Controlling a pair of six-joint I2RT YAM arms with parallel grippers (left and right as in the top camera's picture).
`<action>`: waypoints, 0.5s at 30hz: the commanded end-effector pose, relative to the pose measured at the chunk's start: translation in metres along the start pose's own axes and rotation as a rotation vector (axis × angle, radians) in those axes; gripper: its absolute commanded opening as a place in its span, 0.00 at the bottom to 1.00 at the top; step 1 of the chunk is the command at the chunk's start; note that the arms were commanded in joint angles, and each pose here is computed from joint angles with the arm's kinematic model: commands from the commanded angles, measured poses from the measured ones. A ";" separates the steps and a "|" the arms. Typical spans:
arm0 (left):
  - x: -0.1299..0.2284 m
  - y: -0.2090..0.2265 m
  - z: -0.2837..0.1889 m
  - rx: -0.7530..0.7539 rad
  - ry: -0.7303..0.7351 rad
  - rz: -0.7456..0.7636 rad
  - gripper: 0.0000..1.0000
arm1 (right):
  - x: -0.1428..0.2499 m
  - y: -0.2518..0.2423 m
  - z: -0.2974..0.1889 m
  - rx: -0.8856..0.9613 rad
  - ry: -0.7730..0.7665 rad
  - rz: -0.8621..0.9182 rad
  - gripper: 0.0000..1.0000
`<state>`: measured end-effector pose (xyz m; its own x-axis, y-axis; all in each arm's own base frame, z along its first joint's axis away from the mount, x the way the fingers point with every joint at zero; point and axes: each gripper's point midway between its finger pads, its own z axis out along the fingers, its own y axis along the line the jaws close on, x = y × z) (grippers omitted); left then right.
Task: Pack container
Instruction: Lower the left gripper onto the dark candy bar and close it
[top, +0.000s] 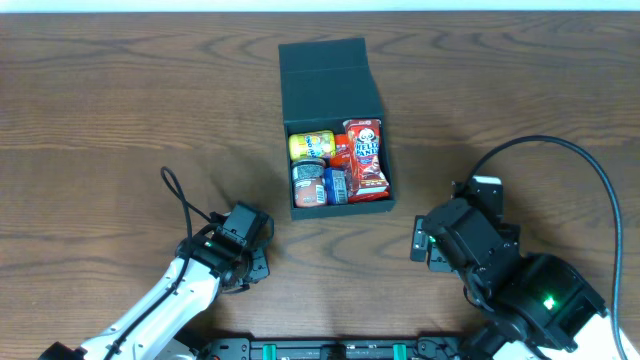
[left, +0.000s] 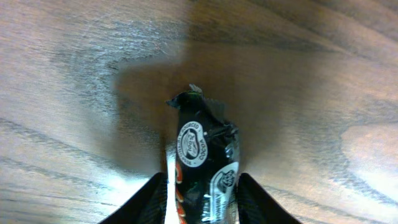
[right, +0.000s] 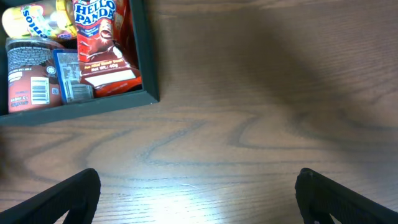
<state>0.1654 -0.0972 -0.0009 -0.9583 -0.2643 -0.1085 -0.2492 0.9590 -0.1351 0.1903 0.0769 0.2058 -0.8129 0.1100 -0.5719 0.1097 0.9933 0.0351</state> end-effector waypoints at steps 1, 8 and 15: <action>0.000 0.001 0.001 -0.004 -0.002 -0.003 0.33 | 0.000 -0.003 0.000 0.014 -0.010 0.006 0.99; -0.002 -0.001 0.001 0.005 -0.010 -0.003 0.26 | 0.000 -0.003 0.000 0.015 -0.010 0.006 0.99; -0.003 -0.002 0.001 0.008 -0.013 -0.003 0.19 | 0.000 -0.003 0.000 0.015 -0.010 0.006 0.99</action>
<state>0.1696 -0.0995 -0.0001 -0.9567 -0.2640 -0.1227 -0.2453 0.9580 -0.1485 0.1898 0.0764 0.2054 -0.8144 0.1087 -0.5700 0.1098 0.9934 0.0326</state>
